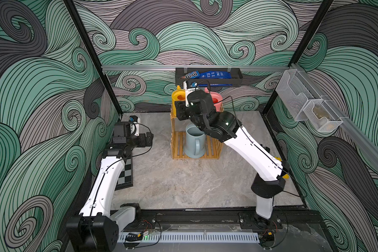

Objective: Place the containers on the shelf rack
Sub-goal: 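Place the container on the shelf, then reset both arms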

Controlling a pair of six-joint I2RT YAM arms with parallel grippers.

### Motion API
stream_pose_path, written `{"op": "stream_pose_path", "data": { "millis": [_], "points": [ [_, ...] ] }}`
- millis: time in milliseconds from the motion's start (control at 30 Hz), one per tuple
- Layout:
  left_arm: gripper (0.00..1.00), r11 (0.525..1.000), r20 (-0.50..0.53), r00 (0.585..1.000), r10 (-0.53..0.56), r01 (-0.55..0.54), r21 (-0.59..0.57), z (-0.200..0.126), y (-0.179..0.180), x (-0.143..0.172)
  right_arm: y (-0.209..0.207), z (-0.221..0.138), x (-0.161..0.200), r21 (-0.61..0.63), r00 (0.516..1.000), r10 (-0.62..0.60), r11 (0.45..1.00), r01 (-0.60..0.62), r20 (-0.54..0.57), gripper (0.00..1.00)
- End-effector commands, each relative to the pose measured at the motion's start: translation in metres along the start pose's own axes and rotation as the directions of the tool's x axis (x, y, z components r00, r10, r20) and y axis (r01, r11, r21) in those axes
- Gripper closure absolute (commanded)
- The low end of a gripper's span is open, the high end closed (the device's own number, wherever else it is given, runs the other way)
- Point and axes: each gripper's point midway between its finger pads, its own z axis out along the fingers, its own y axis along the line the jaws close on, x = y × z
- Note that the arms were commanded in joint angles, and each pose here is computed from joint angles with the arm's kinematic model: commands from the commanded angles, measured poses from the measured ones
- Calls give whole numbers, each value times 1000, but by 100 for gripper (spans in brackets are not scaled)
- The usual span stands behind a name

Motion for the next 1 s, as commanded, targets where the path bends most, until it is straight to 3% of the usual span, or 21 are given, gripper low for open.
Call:
{"op": "stream_pose_path", "data": {
  "millis": [0, 133, 300, 567, 733, 967],
  "points": [
    [1, 998, 13, 999, 53, -53, 20, 4, -3, -3, -21, -39, -43, -16, 990, -19, 1000, 21, 139, 30],
    [1, 995, 37, 996, 87, -89, 54, 17, -7, 2, -51, -58, -52, 7, 985, -54, 999, 53, 165, 24],
    [1, 992, 55, 993, 106, -109, 60, 39, -3, 17, -111, -82, -50, 93, 972, -122, 990, 105, 198, 2],
    [1, 978, 137, 980, 142, -160, 130, 69, -10, 46, -215, -109, -15, 232, 950, -193, 963, 136, 245, 1],
    [1, 980, 176, 971, 160, -177, 88, 85, -1, 58, -274, -111, 32, 344, 946, -216, 931, 124, 243, 1],
    [1, 981, 230, 958, 169, -186, 54, 105, 8, 64, -307, -92, 126, 429, 942, -264, 890, 155, 207, 1]
  ]
}}
